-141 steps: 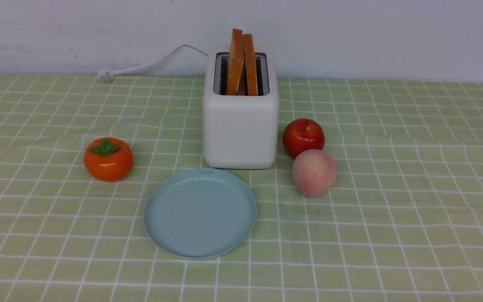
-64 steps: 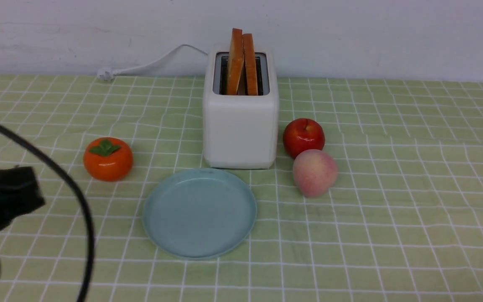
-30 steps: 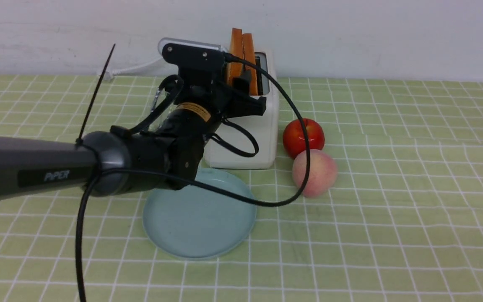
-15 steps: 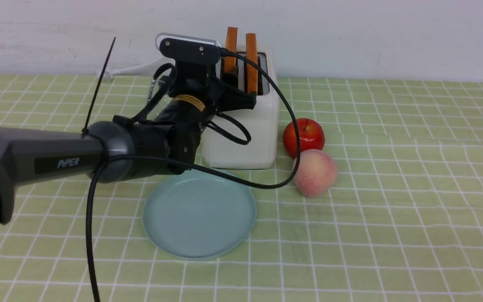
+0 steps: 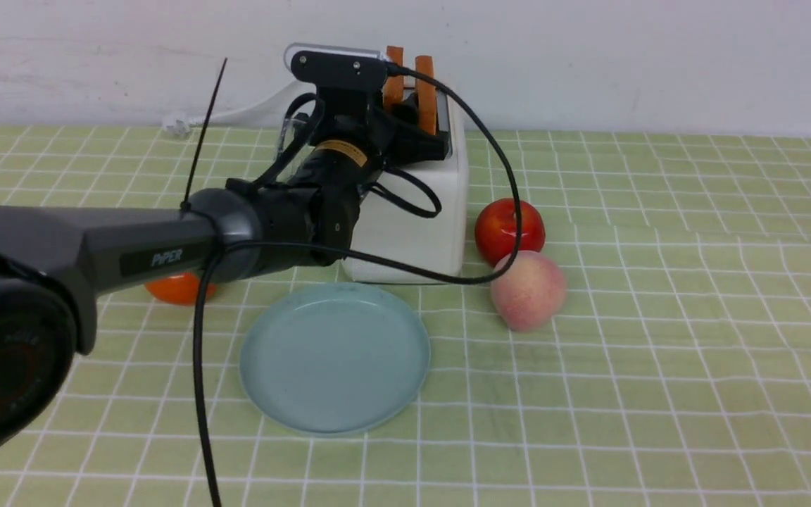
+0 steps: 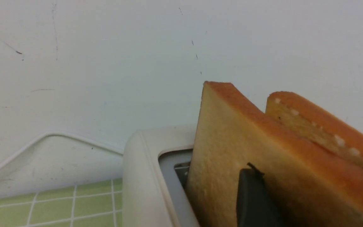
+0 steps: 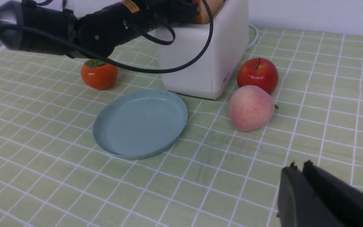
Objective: Take toasted bread from bread machine on green coffee tablecloth place on plate.
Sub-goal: 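Reach for a toast slice standing in the toaster with the left gripper, then place the slice of bread on the plate with the left gripper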
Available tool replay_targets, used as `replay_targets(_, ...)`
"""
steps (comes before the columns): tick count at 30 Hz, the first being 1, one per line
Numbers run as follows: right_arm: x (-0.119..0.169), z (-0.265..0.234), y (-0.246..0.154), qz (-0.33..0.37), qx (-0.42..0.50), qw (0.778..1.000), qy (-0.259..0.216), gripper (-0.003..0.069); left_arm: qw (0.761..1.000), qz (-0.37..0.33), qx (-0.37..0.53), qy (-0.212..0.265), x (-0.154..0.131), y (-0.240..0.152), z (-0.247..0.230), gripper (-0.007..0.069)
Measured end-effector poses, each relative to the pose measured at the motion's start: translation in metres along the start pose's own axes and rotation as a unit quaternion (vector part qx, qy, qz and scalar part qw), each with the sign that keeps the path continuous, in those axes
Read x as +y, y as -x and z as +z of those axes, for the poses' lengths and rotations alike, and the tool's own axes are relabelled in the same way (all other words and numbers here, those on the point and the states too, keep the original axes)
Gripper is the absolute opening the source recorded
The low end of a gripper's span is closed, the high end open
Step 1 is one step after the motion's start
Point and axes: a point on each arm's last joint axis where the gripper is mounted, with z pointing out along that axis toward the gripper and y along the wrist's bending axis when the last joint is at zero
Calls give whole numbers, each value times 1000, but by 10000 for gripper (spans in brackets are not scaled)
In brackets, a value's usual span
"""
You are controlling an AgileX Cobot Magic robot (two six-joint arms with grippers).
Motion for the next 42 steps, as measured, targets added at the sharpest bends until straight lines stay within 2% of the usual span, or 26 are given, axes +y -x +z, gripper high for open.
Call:
replay_targets(1, 0, 0, 0, 0, 0, 1000, 0, 34, 1000, 0, 0, 0, 0, 0, 0, 295)
replay_targets(6, 0, 0, 0, 0, 0, 1000, 0, 34, 1000, -25, 0, 17, 3, 2, 0, 104)
replay_targets(8, 0, 0, 0, 0, 1, 1000, 0, 34, 999, -31, 5, 25, 3, 6, -1, 103)
replay_targets(13, 0, 0, 0, 0, 1, 1000, 0, 34, 999, -42, 26, 3, -1, 35, -11, 103)
replay_targets(16, 0, 0, 1, 0, -2, 1000, -1, 34, 999, -44, 20, -23, -6, 93, -34, 103)
replay_targets(17, 0, 0, 1, 0, -2, 1000, -1, 34, 999, -44, 20, -25, -7, 97, -35, 103)
replay_targets(18, 0, 0, 1, 1, -3, 1000, -1, 34, 998, -47, 13, -38, -9, 126, -51, 103)
replay_targets(20, 0, 0, 1, 4, -4, 1000, 2, 34, 997, -50, 8, -56, -12, 162, -73, 103)
replay_targets(23, 1, 0, 1, 9, -5, 1000, 7, 34, 994, -53, 47, -89, -16, 191, -103, 103)
replay_targets(26, 2, 0, 0, 12, 1, 1000, 14, 34, 977, -53, 155, -139, -22, 207, -144, 103)
replay_targets(31, 4, 0, -3, 6, 18, 1000, 22, 34, 952, -53, 258, -156, -19, 191, -189, 103)
replay_targets(36, 6, 0, -5, 7, 29, 999, 31, 34, 928, -100, 339, -115, 1, 139, -210, 103)
replay_targets(37, 6, 0, -6, 6, 31, 999, 32, 30, 918, -125, 364, -91, 11, 112, -212, 103)
replay_targets(42, 6, 0, -5, 8, 31, 999, 35, -14, 910, -167, 373, -65, 21, 69, -203, 103)
